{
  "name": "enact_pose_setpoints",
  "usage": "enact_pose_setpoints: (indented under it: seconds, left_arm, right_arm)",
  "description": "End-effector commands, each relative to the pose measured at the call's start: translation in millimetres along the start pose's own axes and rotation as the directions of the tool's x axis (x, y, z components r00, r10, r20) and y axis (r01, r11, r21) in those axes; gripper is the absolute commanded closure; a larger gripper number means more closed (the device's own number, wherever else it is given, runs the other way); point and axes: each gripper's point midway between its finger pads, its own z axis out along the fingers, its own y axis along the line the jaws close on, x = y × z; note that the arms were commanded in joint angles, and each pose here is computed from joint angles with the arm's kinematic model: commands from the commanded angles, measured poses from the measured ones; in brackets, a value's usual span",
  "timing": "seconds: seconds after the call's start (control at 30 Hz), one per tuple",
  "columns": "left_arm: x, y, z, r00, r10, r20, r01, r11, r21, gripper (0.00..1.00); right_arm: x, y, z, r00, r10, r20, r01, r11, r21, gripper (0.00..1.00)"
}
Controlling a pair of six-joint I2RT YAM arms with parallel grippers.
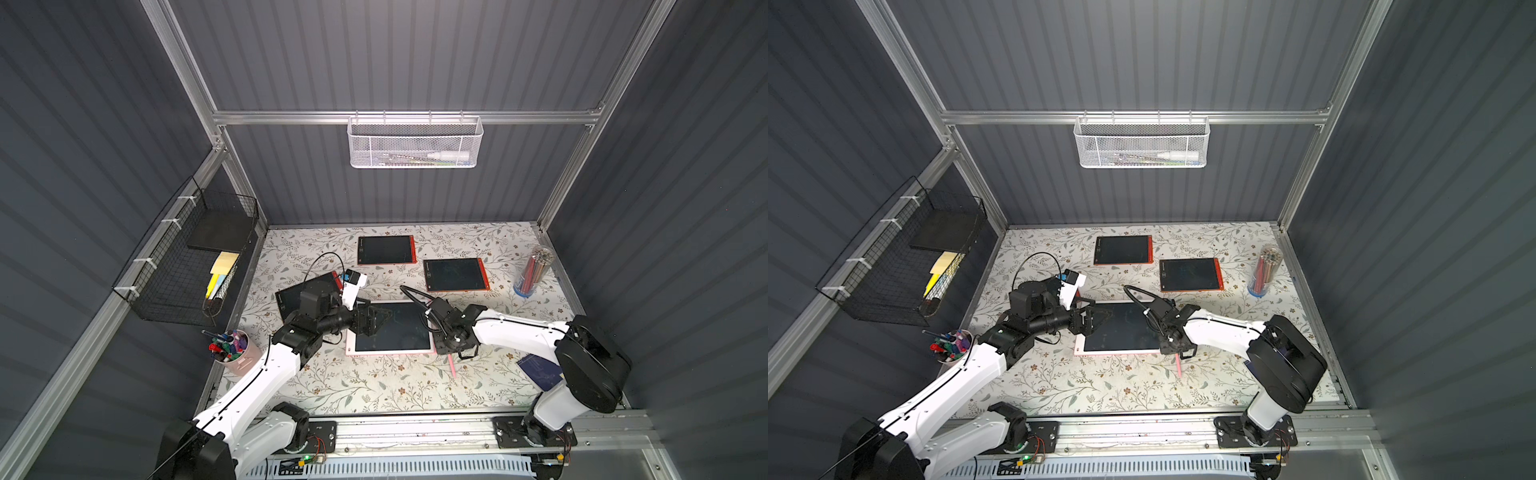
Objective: Place the stylus back onto the writing tablet
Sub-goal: Pick up the stylus from the center of the board, then place the stylus on the writing tablet.
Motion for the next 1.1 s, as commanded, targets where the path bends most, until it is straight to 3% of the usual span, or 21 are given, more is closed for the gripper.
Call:
enact_pose_setpoints:
  seconds: [0.0,0.57,1.07]
  left_arm:
    - [2.3,-2.8,0.2,1.0,0.019,0.002,-0.019,1.0,0.009,0.01]
    - [2.1,-3.2,-1.1,1.0,0.021,0.006,-0.022,1.0,0.008,0.01]
    - [3.4,-1.7,0.6,1.0,0.016,-0.001,-0.016,1.0,0.006,0.01]
  right_arm:
    - [-13.4,2.1,-9.3,1.0,0.007,0.027,-0.007,1.0,-0.003,0.83]
    - [-73.7,26.2,3.6,0.995,0.076,0.057,-0.075,0.997,-0.023,0.83]
    - [-88.2,19.2,26.0,0.992,0.124,0.039,-0.124,0.992,-0.006,0.83]
